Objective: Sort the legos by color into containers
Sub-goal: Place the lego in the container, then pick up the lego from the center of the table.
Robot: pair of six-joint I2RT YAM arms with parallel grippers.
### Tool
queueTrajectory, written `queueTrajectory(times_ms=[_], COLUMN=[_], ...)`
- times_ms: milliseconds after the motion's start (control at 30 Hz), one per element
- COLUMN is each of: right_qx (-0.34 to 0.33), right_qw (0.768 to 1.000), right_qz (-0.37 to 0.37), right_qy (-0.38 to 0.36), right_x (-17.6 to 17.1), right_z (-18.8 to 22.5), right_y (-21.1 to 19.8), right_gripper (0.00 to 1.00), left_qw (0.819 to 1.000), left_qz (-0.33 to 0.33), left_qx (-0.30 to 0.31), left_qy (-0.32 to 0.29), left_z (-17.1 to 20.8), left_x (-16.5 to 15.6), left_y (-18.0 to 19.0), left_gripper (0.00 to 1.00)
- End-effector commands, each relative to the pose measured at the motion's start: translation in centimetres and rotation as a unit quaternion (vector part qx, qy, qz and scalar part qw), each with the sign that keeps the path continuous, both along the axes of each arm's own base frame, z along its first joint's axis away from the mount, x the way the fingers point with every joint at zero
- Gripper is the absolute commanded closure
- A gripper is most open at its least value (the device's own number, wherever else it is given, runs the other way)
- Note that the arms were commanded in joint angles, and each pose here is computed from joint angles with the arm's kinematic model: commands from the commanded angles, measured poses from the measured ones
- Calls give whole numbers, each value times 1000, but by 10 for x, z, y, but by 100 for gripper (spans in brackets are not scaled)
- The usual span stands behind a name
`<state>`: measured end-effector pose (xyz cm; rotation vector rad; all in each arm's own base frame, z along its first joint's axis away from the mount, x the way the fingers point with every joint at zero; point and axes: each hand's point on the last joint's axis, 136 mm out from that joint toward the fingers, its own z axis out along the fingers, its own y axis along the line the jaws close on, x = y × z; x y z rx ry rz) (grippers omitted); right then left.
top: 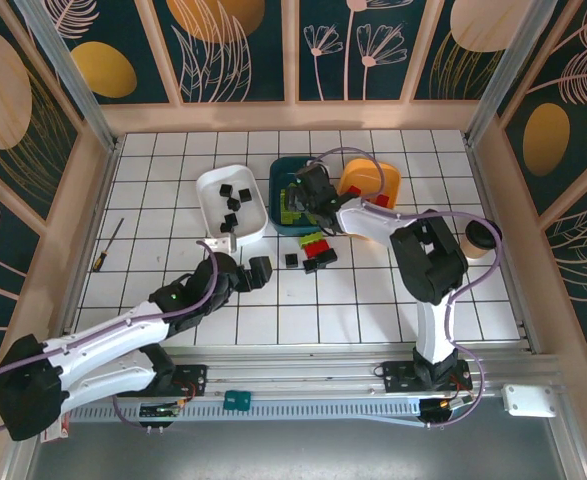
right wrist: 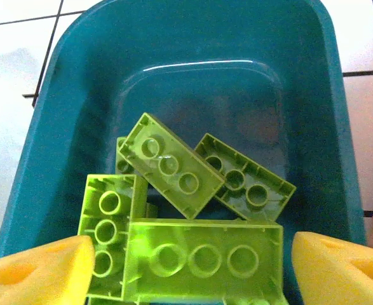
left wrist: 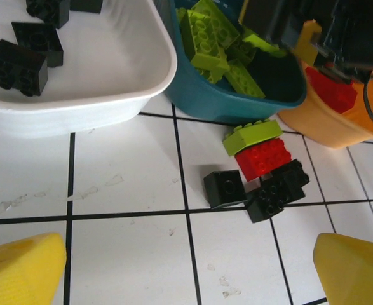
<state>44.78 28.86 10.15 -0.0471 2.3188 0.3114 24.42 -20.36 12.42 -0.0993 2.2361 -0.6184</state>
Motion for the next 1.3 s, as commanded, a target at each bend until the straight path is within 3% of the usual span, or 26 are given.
queueTrajectory(times_ms=[0,200,500,733,1133,1267], right_qx=[12,45,64,70,66,66], right_qw=[1000,998,997,996,995,995], right_qz=[4,-11,-40,-50,-56,-57], right_qy=[-20,-47,-33,-33,-39,-40], right_x=[2,-31,-91,-115,-125,-124], right_z=[30,57,42,40,42,42], right_y=[5,-19,-69,-89,-101,-101], right_gripper=[15,14,15,14,14,14], left_qw=[1000,996,988,986,983,984], left_qz=[-21,-78,-117,-91,-70,-70], left_qx=[10,33,93,130,145,140], left_qy=[7,16,35,43,85,80], left_z=[-5,-13,-49,-69,-109,-107], left_x=[1,12,33,51,65,68], left_y=[-10,-53,-103,-106,-97,-99], left_gripper=[3,16,33,43,44,55])
